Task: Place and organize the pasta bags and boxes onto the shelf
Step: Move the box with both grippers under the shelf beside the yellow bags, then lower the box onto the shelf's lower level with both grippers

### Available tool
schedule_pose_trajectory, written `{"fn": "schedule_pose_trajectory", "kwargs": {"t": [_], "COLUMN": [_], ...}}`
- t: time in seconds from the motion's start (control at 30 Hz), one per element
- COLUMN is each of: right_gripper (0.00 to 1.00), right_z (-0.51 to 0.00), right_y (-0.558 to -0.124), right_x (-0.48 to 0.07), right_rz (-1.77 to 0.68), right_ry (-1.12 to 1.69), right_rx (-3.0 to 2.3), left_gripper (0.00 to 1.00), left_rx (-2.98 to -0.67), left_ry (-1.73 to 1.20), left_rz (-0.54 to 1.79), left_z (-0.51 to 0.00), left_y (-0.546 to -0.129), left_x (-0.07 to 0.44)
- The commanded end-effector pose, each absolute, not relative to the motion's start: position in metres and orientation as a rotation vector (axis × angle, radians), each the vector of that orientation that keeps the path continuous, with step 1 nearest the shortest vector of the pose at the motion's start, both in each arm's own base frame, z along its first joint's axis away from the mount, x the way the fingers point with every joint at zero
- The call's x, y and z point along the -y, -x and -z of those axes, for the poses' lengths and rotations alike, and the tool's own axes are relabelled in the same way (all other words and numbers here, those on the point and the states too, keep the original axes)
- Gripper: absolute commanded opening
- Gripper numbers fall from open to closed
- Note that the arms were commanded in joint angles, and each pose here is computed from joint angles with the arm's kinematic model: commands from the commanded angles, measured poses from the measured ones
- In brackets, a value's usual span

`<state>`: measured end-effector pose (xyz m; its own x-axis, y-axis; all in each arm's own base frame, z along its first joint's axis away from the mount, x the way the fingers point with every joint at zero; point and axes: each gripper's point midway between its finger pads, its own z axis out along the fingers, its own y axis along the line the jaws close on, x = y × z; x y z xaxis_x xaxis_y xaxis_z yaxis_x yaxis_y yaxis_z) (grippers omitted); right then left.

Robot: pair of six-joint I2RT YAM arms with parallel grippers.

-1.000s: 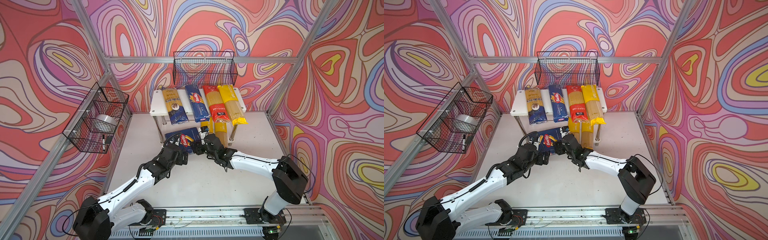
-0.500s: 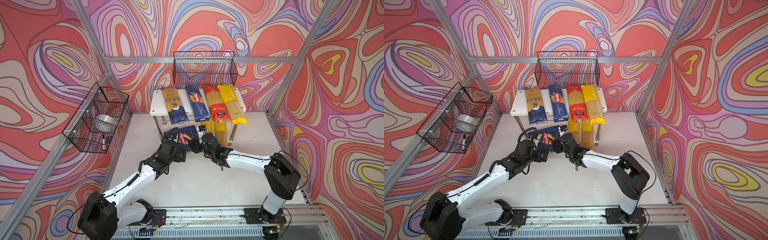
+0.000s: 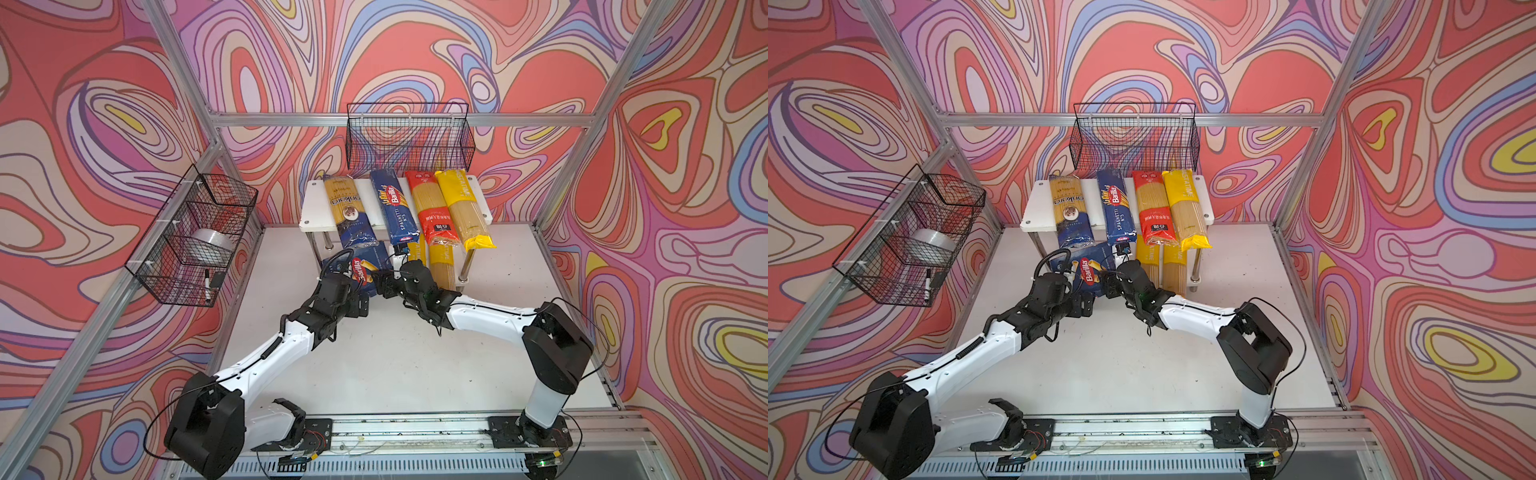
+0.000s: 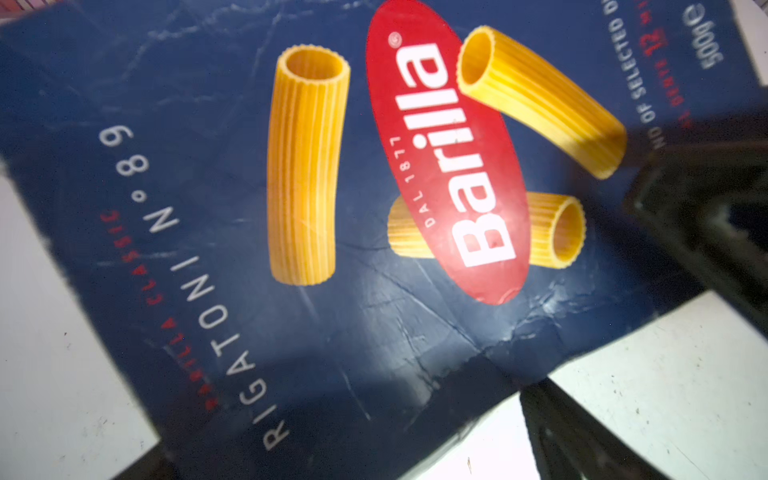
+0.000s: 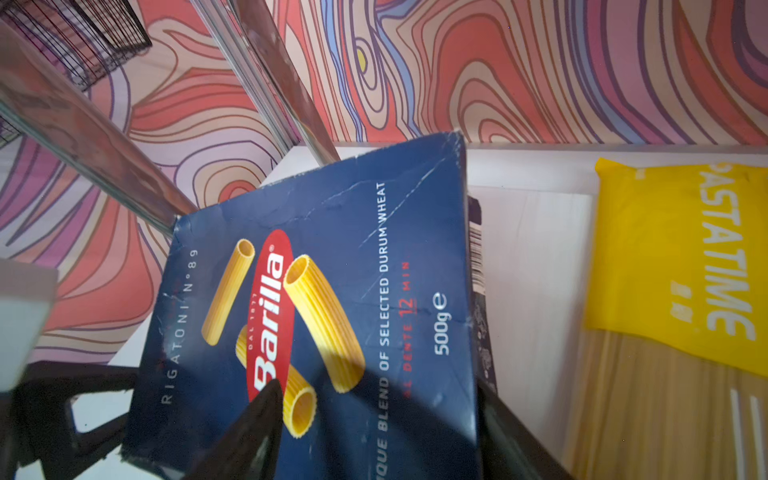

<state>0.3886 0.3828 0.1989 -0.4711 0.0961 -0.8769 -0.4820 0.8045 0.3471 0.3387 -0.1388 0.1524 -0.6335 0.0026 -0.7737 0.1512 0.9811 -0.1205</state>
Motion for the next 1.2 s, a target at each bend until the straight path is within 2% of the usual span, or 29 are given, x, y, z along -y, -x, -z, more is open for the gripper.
{"fn": "schedule_pose_trajectory", "kwargs": {"t": [0.0, 0.2, 0.63, 0.93, 1.17], "right_gripper": [0.7, 0.7, 0.72, 0.76, 0.81], "right_z": [-0.262, -0.261, -0.253, -0.231, -0.21], "right_y": [-0.309, -0.312, -0.324, -0.336, -0.359], "right_x": [-0.476, -0.474, -0.458, -0.451, -0.424], "right_rz": [-1.179, -1.171, -1.036, -0.944, -0.856], "right_ry": [0.609, 0.586, 0.53, 0.499, 0.376], "right_rx": [-1.734, -1.734, -1.758, -1.834, -1.948], "left_gripper": [1.0, 1.0, 1.0, 1.0, 1.0], "left_rx": [-1.883, -1.907, -1.95, -2.004, -2.043], "left_ry": [-0.163, -0.134, -0.154, -0.072, -0.034], "left_rz": [0.488, 0.504, 0.512, 0.49, 0.421], "left_z": [-0.252, -0.249, -0.236, -0.226, -0.227], "left_y": [-0.355, -0.366, -0.397, -0.413, -0.415], "left_x": [0.183, 0.169, 0.184, 0.171, 0.158]}}
